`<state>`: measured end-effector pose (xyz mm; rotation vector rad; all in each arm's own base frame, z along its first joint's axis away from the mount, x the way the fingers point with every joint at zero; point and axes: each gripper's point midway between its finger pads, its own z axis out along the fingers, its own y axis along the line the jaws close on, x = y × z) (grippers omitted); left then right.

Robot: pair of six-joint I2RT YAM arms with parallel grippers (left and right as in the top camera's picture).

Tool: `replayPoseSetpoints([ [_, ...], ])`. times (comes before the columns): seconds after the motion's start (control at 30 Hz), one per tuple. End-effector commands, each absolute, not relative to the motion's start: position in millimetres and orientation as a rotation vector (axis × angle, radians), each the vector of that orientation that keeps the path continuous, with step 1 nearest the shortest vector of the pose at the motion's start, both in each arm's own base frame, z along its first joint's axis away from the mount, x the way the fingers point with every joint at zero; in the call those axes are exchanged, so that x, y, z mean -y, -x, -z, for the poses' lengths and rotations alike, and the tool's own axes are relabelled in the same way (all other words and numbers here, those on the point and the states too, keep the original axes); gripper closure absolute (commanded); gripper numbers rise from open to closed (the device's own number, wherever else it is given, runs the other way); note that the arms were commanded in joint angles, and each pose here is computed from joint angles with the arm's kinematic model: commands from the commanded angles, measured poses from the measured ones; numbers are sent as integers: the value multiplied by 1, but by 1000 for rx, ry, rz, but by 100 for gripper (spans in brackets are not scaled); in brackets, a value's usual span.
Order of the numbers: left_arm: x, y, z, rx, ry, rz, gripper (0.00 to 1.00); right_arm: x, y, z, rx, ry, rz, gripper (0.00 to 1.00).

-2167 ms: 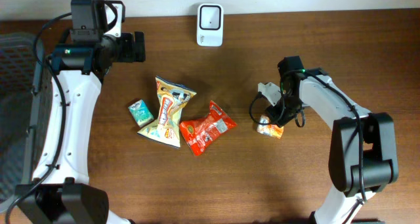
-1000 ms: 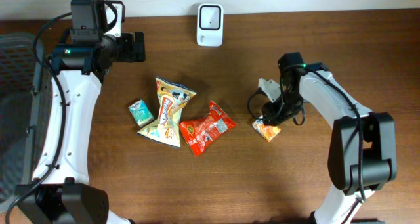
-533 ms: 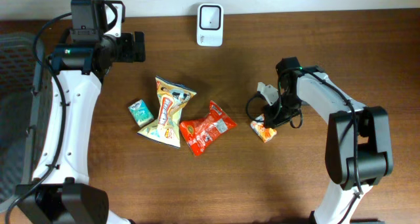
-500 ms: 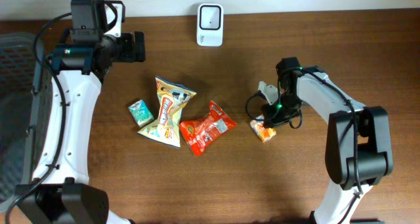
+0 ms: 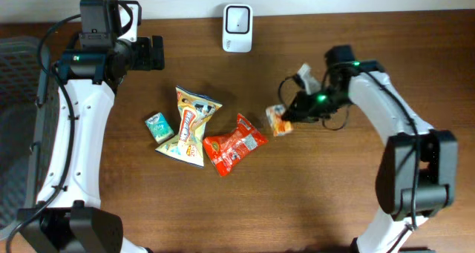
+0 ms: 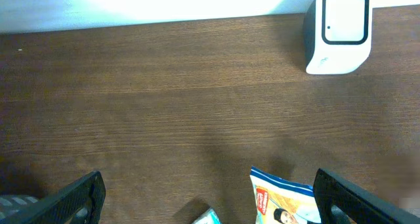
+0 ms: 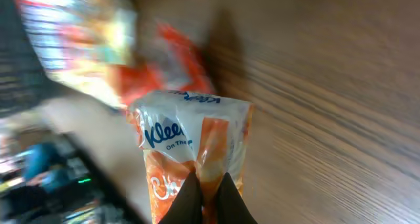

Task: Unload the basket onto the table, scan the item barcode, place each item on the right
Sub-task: 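Lift the orange pack and hold it up to the white scanner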

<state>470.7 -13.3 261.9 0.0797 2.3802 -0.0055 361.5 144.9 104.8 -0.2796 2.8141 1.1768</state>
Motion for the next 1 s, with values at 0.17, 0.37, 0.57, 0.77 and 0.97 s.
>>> replayPoseSetpoints([
  [0.17, 9, -472, -261, -2382, -88, -13, 1, -142, -372, -221, -2092, 313, -1874, 96],
  [0.37, 9, -472, -261, -2382, -88, -14, 1, -143, -372, -238, -2133, 71, -2082, 96],
  [0.57, 9, -472, -261, -2382, -88, -14, 1, -143, -375, -249, -2138, 58, -2088, 96],
  [0.77, 9, -472, -261, -2382, -88, -14, 1, -129, -410, -231, -2487, 10, -1503, 96],
  [0.97, 9, -472, -261, -2382, -88, -14, 1, -92, -456, -288, -2538, -34, -427, 96],
])
